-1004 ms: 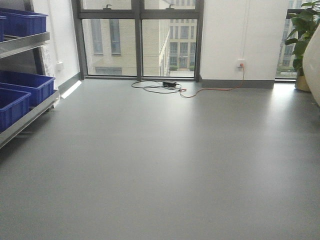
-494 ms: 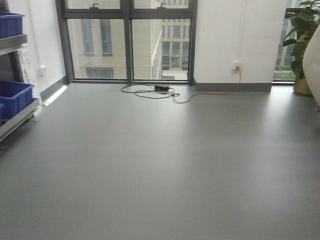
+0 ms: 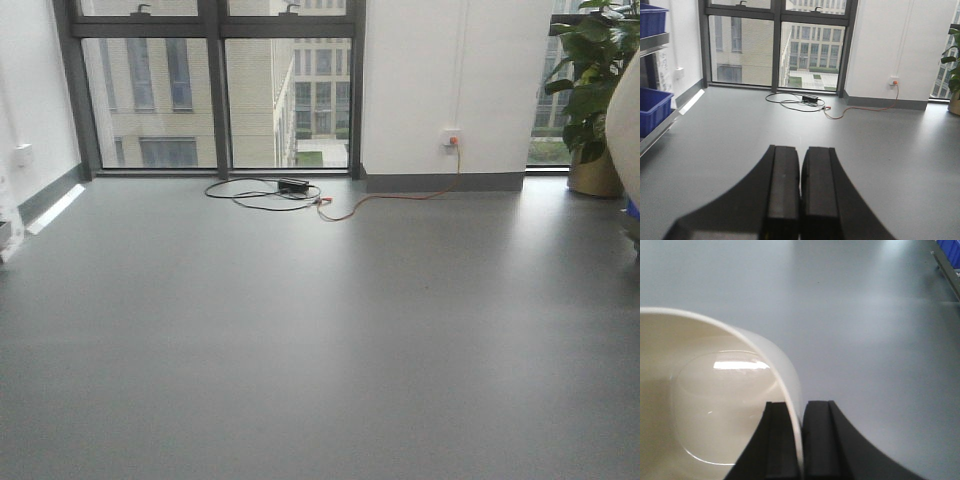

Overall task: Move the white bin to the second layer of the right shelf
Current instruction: 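Turn the base toward the blue-crate roller shelf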

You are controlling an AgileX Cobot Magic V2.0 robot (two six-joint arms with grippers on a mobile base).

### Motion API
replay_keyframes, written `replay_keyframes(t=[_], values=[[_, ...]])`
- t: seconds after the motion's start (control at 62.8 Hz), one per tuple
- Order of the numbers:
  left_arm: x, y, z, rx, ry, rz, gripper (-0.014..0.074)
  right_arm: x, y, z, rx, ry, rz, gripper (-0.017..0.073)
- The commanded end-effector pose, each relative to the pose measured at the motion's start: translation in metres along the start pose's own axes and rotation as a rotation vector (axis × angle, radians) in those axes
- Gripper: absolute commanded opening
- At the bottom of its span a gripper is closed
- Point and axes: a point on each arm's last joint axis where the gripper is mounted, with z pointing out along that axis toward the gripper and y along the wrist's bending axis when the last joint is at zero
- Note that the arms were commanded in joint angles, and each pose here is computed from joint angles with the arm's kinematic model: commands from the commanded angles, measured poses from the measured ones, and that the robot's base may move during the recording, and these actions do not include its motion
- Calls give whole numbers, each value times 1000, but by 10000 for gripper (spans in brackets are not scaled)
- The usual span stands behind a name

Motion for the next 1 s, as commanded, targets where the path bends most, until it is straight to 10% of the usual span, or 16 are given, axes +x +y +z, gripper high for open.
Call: replay_keyframes(t=[0.0, 0.988], values=[[1, 1, 0, 3, -72, -6, 85, -17, 0, -6, -3, -126, 6, 55], [1, 1, 0, 3, -72, -6, 85, -17, 0, -6, -3, -126, 6, 55]])
